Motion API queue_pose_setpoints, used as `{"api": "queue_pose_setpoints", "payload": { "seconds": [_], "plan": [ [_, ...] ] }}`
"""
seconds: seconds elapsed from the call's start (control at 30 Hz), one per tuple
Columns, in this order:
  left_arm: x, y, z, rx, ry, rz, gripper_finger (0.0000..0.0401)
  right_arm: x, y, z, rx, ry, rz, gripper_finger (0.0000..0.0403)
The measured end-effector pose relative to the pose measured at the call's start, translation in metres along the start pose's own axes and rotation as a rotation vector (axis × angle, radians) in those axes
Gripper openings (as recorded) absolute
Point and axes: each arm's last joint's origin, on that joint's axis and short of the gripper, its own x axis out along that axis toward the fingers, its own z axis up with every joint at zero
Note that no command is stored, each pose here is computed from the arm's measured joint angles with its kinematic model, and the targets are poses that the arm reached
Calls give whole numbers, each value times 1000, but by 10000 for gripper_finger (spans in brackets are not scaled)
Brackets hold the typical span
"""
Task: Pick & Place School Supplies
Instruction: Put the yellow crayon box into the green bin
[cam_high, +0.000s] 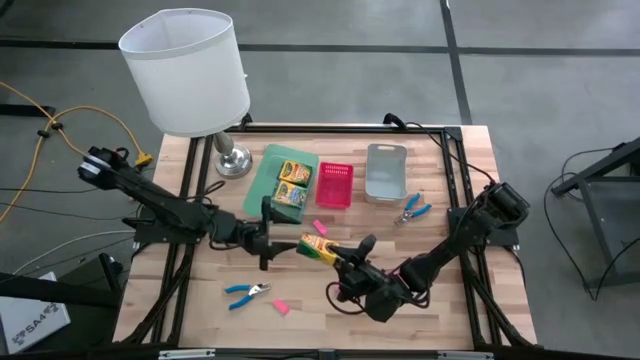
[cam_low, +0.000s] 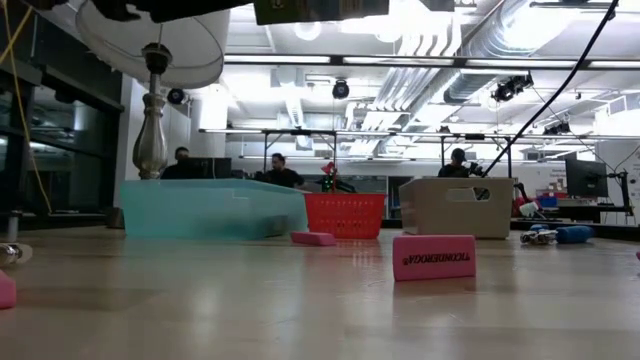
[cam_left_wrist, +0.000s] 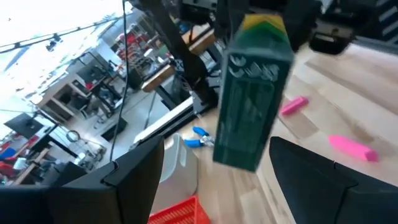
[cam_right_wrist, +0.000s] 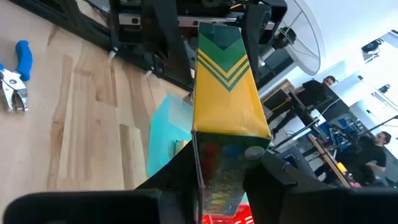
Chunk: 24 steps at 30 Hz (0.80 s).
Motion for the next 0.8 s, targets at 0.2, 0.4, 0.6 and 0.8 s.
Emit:
{"api": "queue_pose_setpoints", "payload": {
  "seconds": [0.2, 0.4, 0.6, 0.8],
  "plan": [
    [2, 3, -1, -82, -40, -50, 284, 3, 0, 0, 1, -3, 22, 91],
    [4, 5, -2, -133, -73, -106, 284, 11, -4, -2, 4, 7, 20, 91],
    [5, 6, -3, -142, -82, -120, 284, 20, -7, -3, 10, 11, 42, 91],
    [5, 6, -2, -147, -82, -121, 284, 26, -10, -3, 10, 14, 38, 91]
  ]
}}
